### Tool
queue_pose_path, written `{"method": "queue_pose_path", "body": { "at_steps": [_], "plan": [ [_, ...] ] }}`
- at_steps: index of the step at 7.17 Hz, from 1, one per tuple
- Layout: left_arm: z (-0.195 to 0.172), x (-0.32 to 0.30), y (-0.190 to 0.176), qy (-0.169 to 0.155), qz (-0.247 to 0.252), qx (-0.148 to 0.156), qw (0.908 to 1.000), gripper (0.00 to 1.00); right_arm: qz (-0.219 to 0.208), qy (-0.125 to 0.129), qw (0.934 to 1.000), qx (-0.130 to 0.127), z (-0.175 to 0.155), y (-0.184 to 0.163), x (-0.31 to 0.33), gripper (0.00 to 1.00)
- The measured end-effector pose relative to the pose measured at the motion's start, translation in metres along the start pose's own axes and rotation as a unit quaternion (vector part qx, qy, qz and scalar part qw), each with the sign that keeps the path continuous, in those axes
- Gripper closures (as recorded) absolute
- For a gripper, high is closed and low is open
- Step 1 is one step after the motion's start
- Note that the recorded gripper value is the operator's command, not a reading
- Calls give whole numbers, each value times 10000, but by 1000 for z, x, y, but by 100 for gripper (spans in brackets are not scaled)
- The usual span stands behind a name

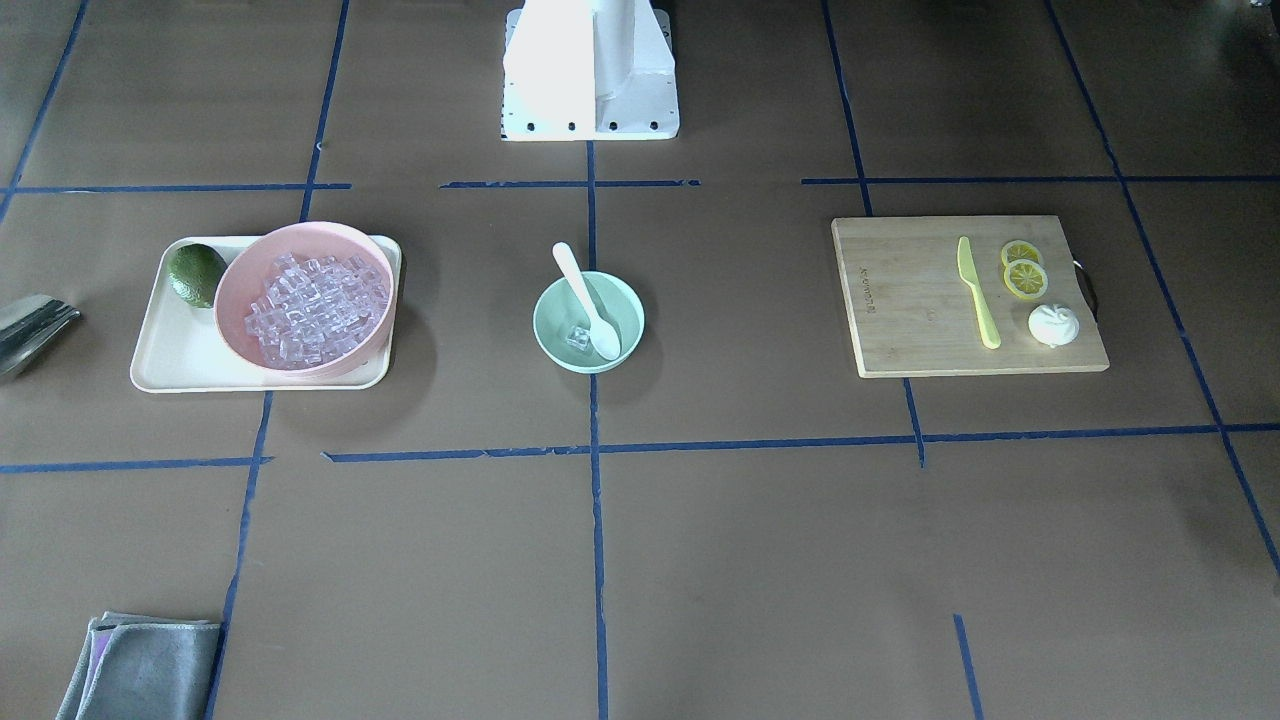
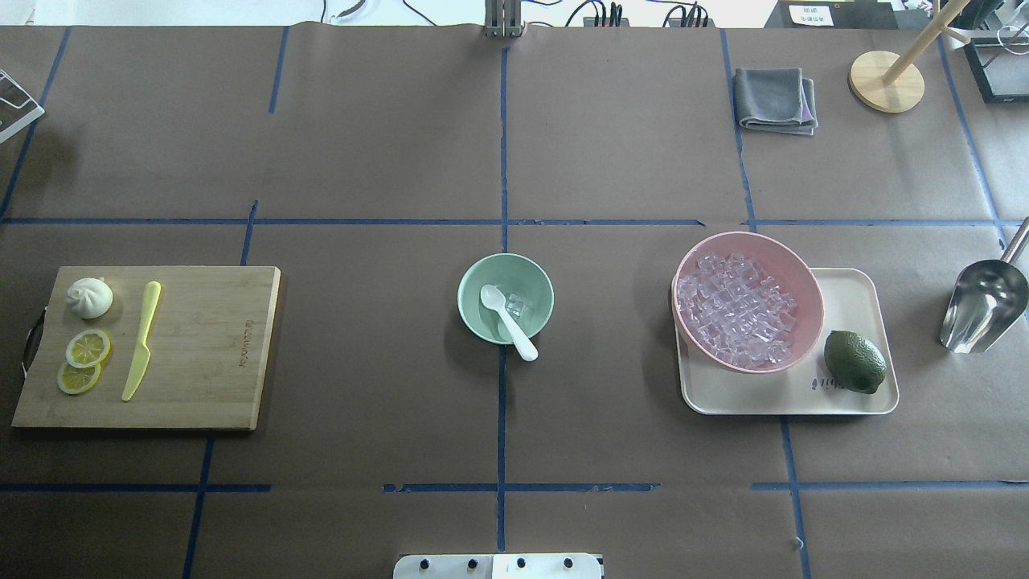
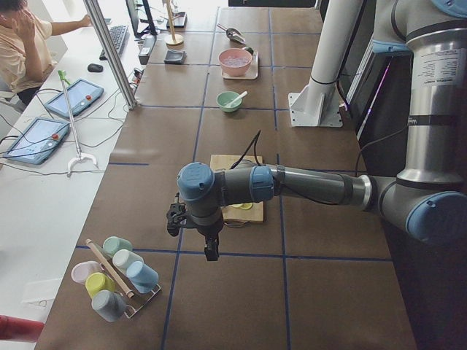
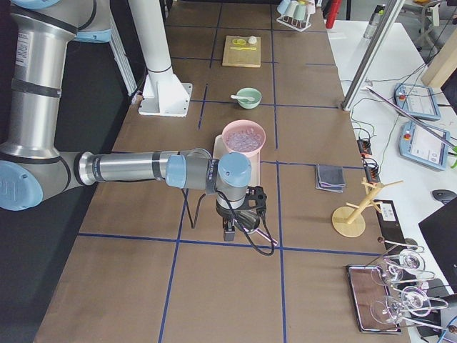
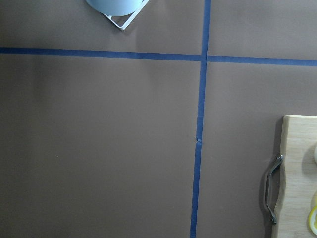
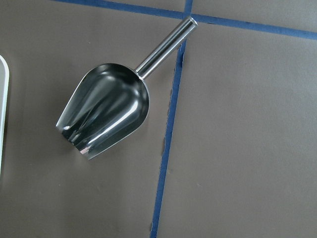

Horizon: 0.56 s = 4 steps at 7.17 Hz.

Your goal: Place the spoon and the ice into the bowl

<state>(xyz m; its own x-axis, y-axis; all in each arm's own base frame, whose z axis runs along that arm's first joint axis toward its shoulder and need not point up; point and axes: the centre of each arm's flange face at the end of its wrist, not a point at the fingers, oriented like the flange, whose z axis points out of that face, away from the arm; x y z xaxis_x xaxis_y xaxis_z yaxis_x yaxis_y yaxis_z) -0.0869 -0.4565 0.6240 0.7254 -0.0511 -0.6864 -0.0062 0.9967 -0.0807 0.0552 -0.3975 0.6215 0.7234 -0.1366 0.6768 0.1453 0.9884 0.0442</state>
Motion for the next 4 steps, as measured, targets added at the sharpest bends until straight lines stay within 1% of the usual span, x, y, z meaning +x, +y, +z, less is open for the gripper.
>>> {"method": "queue_pose_path", "body": {
  "at_steps": [4],
  "plan": [
    [2, 0, 1, 15, 1, -15, 10000, 0, -38, 26, 10000, 20, -2, -1, -2, 0]
  ]
}}
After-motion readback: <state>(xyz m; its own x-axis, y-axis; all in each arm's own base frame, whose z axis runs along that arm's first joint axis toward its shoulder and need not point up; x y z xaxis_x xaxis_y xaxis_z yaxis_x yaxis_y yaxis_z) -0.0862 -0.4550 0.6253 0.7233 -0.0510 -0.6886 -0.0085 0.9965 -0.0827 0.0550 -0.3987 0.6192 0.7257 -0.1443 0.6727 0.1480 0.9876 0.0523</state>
